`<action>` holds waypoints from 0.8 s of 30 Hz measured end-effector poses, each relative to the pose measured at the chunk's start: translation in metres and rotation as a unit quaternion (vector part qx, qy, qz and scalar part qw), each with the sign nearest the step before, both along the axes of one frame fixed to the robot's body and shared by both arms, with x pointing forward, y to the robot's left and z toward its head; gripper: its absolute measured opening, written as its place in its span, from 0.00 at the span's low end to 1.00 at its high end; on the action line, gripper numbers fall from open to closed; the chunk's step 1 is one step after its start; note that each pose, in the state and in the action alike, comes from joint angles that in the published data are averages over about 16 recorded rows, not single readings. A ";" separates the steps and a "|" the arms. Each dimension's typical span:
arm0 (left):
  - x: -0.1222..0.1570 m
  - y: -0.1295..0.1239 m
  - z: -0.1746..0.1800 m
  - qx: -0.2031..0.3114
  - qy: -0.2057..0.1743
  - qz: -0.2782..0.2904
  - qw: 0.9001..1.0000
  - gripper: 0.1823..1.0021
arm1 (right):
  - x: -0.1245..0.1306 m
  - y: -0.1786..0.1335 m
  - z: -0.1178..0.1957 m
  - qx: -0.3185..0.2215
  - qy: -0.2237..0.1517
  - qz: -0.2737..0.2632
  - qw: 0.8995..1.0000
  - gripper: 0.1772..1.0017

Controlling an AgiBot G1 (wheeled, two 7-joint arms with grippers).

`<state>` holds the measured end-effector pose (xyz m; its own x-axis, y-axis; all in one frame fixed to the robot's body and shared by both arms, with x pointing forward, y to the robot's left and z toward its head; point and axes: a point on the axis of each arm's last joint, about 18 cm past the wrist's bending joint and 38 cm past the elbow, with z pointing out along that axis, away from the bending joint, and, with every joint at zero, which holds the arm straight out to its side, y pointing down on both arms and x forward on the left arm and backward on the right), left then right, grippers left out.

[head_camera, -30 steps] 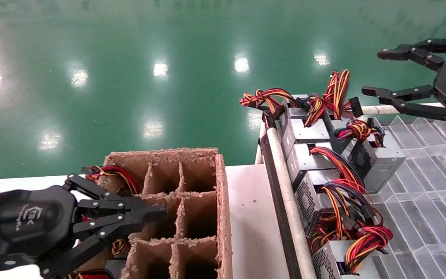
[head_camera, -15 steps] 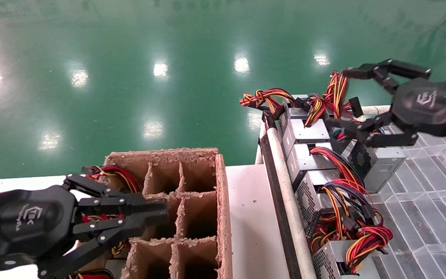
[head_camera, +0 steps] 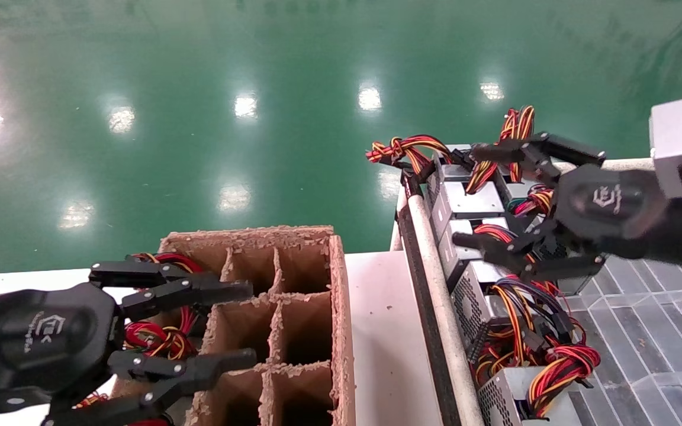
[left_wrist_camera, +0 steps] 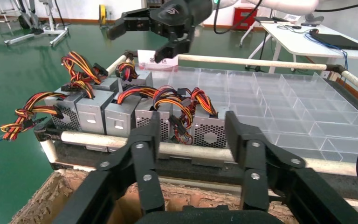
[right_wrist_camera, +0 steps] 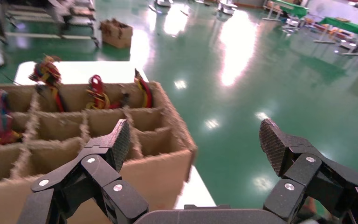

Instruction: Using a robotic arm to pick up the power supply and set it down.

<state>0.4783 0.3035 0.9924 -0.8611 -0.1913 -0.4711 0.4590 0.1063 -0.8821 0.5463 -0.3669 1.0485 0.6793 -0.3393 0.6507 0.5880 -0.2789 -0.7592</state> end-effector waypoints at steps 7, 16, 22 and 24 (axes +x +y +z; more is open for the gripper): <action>0.000 0.000 0.000 0.000 0.000 0.000 1.000 0.52 | -0.012 0.018 -0.014 0.009 0.025 0.035 0.999 1.00; 0.000 0.000 0.000 0.000 0.000 0.000 1.000 0.77 | -0.031 0.039 -0.031 0.018 0.056 0.073 0.996 1.00; 0.000 0.000 0.000 0.000 0.000 0.000 1.000 0.88 | -0.046 0.050 -0.042 0.022 0.076 0.095 0.992 1.00; 0.000 0.000 0.000 0.000 0.000 0.000 1.000 0.92 | -0.051 0.054 -0.045 0.022 0.082 0.101 0.991 1.00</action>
<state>0.4783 0.3035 0.9924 -0.8611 -0.1913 -0.4711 0.4590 0.1063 -0.8821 0.4949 -0.3133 1.0036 0.8314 -0.2118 0.5137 0.4964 -0.1324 -0.8579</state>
